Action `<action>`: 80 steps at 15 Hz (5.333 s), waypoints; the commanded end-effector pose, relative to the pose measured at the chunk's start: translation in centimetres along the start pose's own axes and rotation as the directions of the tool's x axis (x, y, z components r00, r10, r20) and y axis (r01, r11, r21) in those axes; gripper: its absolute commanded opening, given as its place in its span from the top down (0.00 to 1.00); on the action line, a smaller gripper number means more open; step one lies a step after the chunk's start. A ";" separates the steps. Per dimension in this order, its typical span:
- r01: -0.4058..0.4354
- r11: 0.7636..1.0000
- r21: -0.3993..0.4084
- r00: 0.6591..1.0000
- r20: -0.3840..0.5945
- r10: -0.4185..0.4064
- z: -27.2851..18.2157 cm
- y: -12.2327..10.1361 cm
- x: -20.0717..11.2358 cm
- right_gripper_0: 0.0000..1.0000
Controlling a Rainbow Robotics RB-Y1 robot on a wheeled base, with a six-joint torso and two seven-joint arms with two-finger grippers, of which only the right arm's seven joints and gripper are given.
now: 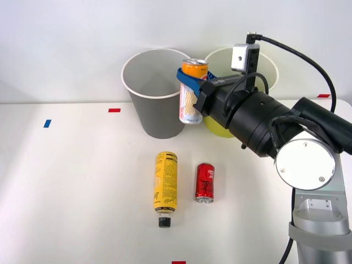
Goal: Put cans in the gray bin, plastic bottles in the light green bin
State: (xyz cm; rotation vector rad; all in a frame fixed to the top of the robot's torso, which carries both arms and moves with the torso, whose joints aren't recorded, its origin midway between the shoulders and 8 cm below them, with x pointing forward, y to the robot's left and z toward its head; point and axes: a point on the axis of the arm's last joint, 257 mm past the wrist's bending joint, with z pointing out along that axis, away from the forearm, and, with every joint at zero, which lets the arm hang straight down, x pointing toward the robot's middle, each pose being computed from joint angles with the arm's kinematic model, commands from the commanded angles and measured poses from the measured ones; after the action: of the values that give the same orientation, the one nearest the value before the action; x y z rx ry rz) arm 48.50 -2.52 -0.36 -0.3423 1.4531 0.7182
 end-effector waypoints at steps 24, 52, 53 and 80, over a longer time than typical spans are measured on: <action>0.072 0.997 0.026 0.995 0.062 -0.074 17.0 -1.1 -4.4 0.00; 0.088 0.917 0.389 0.951 0.241 -0.193 -15.4 -10.2 6.3 0.00; 0.081 0.910 0.407 0.957 0.225 -0.185 -16.1 -10.3 7.3 0.00; 0.185 0.853 0.488 0.969 0.055 -0.242 -24.0 -8.7 18.9 0.00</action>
State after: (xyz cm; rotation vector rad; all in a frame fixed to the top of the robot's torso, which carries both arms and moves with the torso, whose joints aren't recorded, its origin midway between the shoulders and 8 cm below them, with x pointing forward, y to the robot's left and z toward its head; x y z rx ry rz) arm 35.74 -19.29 -22.59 -0.0402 1.3908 0.1937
